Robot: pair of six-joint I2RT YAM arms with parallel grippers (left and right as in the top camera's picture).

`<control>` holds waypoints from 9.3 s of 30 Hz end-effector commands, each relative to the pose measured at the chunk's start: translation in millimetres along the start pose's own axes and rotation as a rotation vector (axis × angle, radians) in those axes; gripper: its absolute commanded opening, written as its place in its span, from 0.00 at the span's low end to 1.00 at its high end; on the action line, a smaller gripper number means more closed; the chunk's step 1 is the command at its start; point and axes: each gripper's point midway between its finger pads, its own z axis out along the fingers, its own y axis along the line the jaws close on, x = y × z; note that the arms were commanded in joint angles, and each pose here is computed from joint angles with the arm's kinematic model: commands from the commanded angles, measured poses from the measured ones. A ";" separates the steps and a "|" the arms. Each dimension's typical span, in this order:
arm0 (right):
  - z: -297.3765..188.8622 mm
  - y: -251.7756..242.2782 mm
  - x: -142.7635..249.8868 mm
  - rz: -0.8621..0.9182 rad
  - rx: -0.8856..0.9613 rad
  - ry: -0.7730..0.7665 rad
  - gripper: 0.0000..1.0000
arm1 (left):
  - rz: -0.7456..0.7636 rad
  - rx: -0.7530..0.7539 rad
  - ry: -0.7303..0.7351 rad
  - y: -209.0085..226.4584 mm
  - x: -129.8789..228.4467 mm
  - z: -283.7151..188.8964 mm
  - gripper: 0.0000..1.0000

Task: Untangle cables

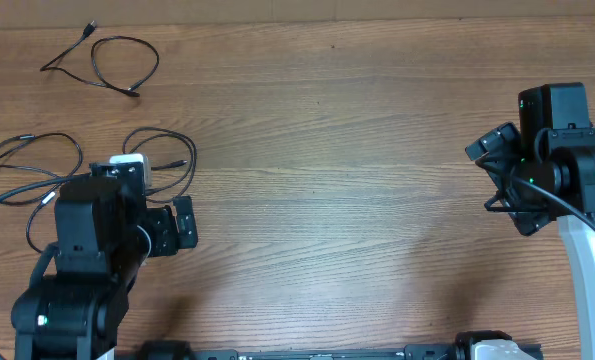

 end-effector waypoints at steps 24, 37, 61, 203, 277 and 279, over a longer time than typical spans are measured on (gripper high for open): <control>-7.8 2.6 -5.9 0.007 -0.024 -0.028 1.00 | -0.004 -0.044 0.272 1.9 20.0 68.1 1.00; -6.3 -13.8 -16.7 -0.005 0.052 -0.108 1.00 | -0.001 -0.074 0.463 4.6 42.8 113.6 1.00; -45.0 -16.0 -6.3 0.040 -0.163 -0.146 1.00 | -0.005 -0.066 0.535 1.0 49.7 186.1 0.99; 60.8 -53.7 4.3 0.112 -0.821 -0.762 1.00 | -0.058 0.153 -0.426 -3.9 34.7 -122.5 1.00; 73.2 -17.1 42.8 -0.772 -0.735 -0.997 1.00 | -0.052 0.103 -0.186 5.5 90.9 -103.3 0.99; 73.2 -17.1 42.9 -0.773 -0.736 -0.997 1.00 | -0.052 0.103 -0.186 5.5 90.9 -103.3 1.00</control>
